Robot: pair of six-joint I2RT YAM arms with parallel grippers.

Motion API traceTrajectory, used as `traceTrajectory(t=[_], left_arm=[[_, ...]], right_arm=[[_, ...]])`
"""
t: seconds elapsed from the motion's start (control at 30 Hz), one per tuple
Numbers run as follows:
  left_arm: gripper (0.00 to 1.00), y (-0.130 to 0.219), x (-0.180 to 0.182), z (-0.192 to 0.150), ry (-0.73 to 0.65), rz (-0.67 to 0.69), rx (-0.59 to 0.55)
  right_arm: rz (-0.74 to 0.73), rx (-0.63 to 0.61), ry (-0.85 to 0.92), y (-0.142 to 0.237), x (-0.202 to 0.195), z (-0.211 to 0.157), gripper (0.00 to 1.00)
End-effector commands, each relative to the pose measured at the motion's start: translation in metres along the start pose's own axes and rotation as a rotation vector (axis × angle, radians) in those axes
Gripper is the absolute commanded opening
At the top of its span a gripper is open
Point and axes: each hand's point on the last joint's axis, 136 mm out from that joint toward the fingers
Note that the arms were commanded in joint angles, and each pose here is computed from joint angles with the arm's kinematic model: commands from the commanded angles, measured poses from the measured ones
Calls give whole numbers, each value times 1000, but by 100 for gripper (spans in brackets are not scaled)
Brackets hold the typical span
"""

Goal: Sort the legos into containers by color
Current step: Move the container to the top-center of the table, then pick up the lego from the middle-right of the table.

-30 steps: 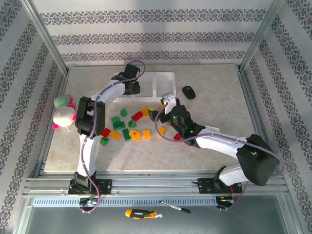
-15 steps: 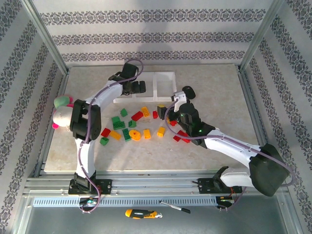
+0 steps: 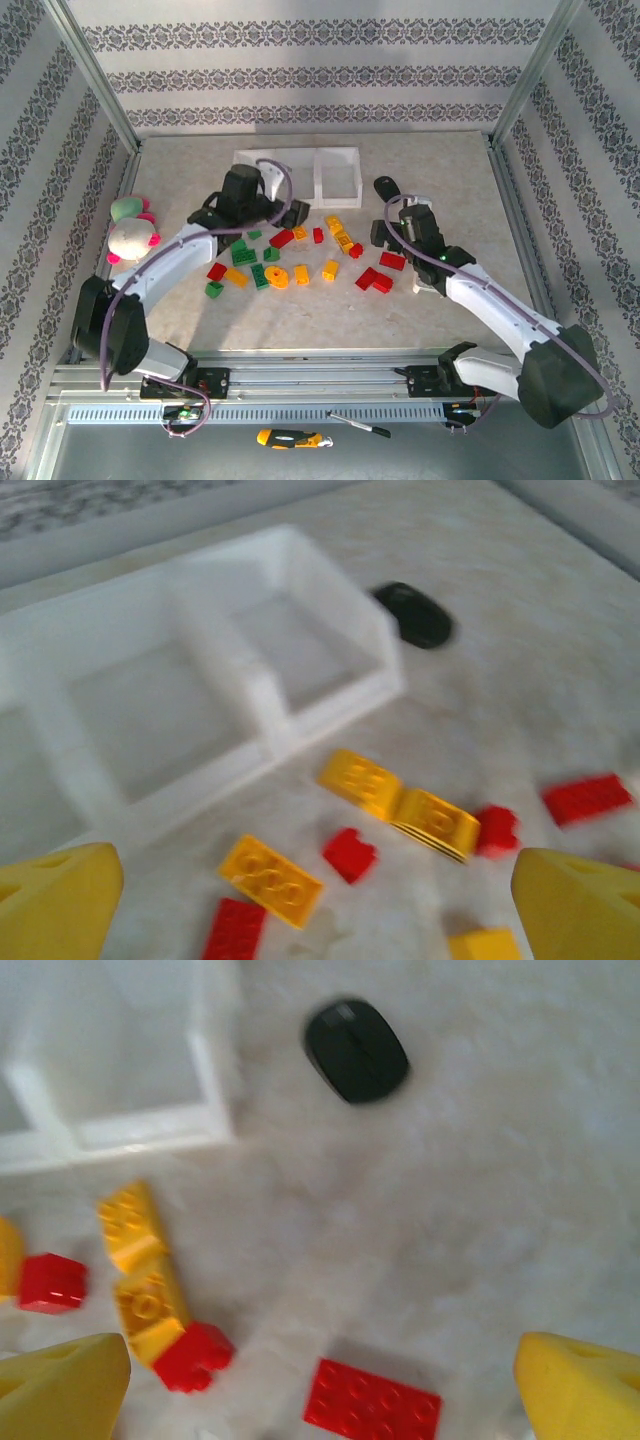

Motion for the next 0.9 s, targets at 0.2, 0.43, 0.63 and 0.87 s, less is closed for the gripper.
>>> traceTrajectory(t=[0.2,0.43,0.63,0.87], left_arm=[[99,22,-106,-23,-279,-394,-92],[99,17,-132,-44,-300,-464,-65],[99,17,-134,-50,-322,-470,-56],[99,23,-137,-54,-356,-488,-60]], right_arm=[[-66,304,-186,-33,-4,-43,98],[-122,403,-242,-55,-6,-63,98],[-170,457,-247,-66,-10,-78,98],[-199,530,-226,-78,-7,-92,95]])
Point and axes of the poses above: each hand's point on the last joint's axis, 136 mm out from that joint toward the fingers, its own y axis back along the fingers, its own x axis along the line the jaws close on, z = x × y, and after that the axes turned 8 degrees about y, right-handed
